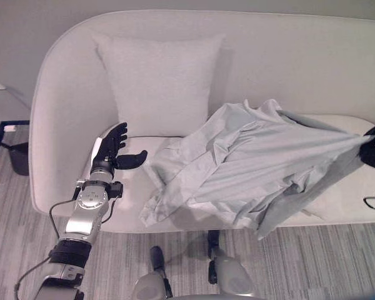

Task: Hang the clothes on the sofa on the clothes rack.

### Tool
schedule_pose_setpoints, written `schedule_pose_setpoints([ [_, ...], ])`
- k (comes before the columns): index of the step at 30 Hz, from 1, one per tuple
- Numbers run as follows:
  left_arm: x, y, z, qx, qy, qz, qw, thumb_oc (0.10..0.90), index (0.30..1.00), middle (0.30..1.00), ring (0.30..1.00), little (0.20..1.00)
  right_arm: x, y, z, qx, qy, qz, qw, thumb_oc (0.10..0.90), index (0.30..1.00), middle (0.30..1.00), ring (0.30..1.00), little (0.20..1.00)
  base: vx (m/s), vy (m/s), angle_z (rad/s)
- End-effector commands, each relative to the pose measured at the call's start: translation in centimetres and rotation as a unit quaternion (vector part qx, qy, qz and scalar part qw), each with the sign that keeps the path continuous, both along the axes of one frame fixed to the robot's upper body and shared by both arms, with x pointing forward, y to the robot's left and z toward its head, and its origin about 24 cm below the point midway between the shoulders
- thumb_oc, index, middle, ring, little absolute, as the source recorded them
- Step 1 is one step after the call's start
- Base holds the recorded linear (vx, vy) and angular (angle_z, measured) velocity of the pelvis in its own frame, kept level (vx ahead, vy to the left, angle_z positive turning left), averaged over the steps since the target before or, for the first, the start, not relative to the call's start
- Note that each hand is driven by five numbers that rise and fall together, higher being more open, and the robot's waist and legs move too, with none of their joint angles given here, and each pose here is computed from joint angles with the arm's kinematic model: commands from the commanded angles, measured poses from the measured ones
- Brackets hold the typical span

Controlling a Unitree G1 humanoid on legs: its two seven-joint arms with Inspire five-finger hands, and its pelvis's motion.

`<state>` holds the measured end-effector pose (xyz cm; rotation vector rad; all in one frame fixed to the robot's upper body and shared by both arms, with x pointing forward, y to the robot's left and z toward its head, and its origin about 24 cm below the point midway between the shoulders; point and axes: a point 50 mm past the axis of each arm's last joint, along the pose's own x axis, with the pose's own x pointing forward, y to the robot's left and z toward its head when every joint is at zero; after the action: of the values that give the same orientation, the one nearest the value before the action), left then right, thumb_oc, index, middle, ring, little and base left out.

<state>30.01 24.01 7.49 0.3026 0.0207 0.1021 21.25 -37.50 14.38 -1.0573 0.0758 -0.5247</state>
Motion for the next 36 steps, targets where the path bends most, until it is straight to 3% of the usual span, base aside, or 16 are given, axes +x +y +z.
schedule_pose_setpoints([
  [1, 2.4, -0.2, 5.6, 0.064, -0.108, -0.023, 0.992, 0.8, 0.9, 0.9, 0.9, 0.9, -0.1, -0.6, 2.8, -0.02, -0.054, -0.004, 0.998, 0.4, 0.3, 0.3, 0.3, 0.3, -0.02, -0.013, -0.27],
  [10, 5.5, -3.5, 8.6, 0.104, -0.13, -0.071, 0.984, 0.8, 0.9, 0.9, 0.9, 0.9, -1.3, -1.3, -1.7, 0.016, 0.014, -0.047, 0.999, 0.4, 0.3, 0.3, 0.3, 0.3, 0.0, -0.02, -0.21],
  [26, 8.3, -7.4, 12.6, 0.137, -0.159, -0.121, 0.97, 0.8, 0.9, 0.9, 0.9, 0.9, 0.3, 1.1, -5.9, 0.056, 0.058, -0.015, 0.997, 0.4, 0.3, 0.3, 0.3, 0.3, 0.0, -0.023, -0.1],
  [32, 8.2, -10.7, 12.0, 0.067, -0.166, -0.151, 0.972, 0.8, 0.9, 0.9, 0.9, 0.9, 0.8, 2.1, -7.4, 0.066, 0.068, -0.017, 0.995, 0.4, 0.3, 0.3, 0.3, 0.3, 0.0, -0.01, -0.01],
  [35, 8.3, -14.5, 10.8, 0.06, -0.145, -0.193, 0.969, 0.8, 0.9, 0.9, 0.9, 0.9, 1.0, 3.0, -8.4, 0.08, 0.073, -0.005, 0.994, 0.4, 0.3, 0.3, 0.3, 0.3, 0.02, -0.049, 0.0],
  [36, 8.3, -14.5, 10.8, 0.06, -0.145, -0.193, 0.969, 0.8, 0.9, 0.9, 0.9, 0.9, 1.0, 3.0, -8.4, 0.08, 0.073, -0.005, 0.994, 0.4, 0.3, 0.3, 0.3, 0.3, 0.03, -0.072, 0.01],
])
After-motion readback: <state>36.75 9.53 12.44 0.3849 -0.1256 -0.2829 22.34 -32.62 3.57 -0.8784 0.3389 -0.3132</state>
